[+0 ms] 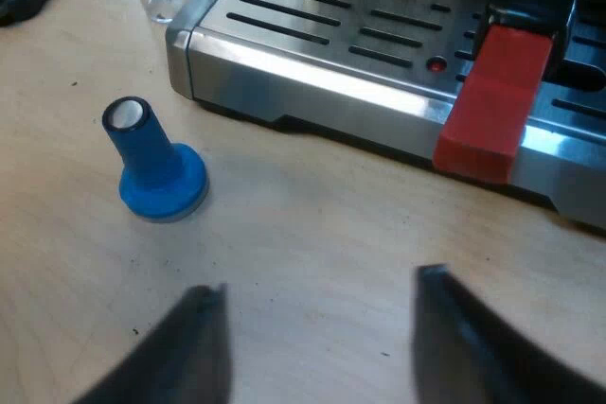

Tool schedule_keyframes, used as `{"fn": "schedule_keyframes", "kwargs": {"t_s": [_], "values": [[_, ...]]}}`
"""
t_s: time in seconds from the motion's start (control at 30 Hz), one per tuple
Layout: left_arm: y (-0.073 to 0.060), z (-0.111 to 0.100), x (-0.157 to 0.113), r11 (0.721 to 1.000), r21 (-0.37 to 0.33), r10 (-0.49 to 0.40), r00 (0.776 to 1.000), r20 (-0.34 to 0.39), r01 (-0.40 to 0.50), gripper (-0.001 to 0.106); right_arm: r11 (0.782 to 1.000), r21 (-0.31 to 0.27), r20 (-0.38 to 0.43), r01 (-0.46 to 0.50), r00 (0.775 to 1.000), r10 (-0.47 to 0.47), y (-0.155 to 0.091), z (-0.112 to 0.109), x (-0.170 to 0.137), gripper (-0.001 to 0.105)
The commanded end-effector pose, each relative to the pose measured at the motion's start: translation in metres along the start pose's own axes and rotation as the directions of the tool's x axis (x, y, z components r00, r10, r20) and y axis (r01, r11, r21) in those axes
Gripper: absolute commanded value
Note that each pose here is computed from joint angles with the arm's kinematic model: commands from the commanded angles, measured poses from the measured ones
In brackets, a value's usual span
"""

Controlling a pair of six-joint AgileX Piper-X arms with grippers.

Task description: Grind coffee beans and then tamp

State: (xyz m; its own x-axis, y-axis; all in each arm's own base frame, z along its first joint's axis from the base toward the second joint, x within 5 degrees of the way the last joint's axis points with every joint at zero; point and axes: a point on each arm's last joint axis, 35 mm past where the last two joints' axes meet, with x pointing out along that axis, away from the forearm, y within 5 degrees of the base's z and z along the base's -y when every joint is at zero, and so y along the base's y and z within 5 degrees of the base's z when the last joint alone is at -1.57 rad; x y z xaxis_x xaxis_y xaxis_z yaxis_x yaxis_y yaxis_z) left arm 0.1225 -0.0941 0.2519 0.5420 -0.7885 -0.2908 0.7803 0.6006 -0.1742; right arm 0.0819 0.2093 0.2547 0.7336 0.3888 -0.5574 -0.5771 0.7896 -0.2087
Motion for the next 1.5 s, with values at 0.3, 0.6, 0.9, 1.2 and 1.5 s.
{"fn": "schedule_keyframes", "kwargs": {"t_s": [0.3,0.6,0.9,1.2,1.5], "values": [[-0.0016,0.0039,-0.0005,1.0,0.011,-0.014,1.0,0.026,0.013,0.08,1.0,0.0,0.007,0.009,1.0,-0.009,0.0001,0.0012,-0.0007,0.009],[-0.0026,0.0038,-0.0006,0.999,0.012,-0.043,0.999,0.024,0.043,0.08,1.0,0.0,0.011,0.021,1.0,-0.021,-0.0003,0.0013,-0.0007,0.009],[-0.004,0.0037,-0.0006,0.997,0.013,-0.081,0.996,0.021,0.081,0.08,0.983,0.028,0.065,0.182,0.981,-0.183,-0.0057,0.0042,-0.0014,0.009],[-0.004,0.0037,-0.0006,0.997,0.013,-0.081,0.996,0.021,0.081,0.08,0.978,0.065,0.071,0.201,0.976,-0.205,-0.0065,0.0044,-0.0016,0.009],[-0.004,0.0037,-0.0006,0.997,0.013,-0.081,0.996,0.021,0.081,0.08,0.977,0.053,0.059,0.208,0.976,-0.211,-0.0067,-0.0026,0.0009,0.009]]}}
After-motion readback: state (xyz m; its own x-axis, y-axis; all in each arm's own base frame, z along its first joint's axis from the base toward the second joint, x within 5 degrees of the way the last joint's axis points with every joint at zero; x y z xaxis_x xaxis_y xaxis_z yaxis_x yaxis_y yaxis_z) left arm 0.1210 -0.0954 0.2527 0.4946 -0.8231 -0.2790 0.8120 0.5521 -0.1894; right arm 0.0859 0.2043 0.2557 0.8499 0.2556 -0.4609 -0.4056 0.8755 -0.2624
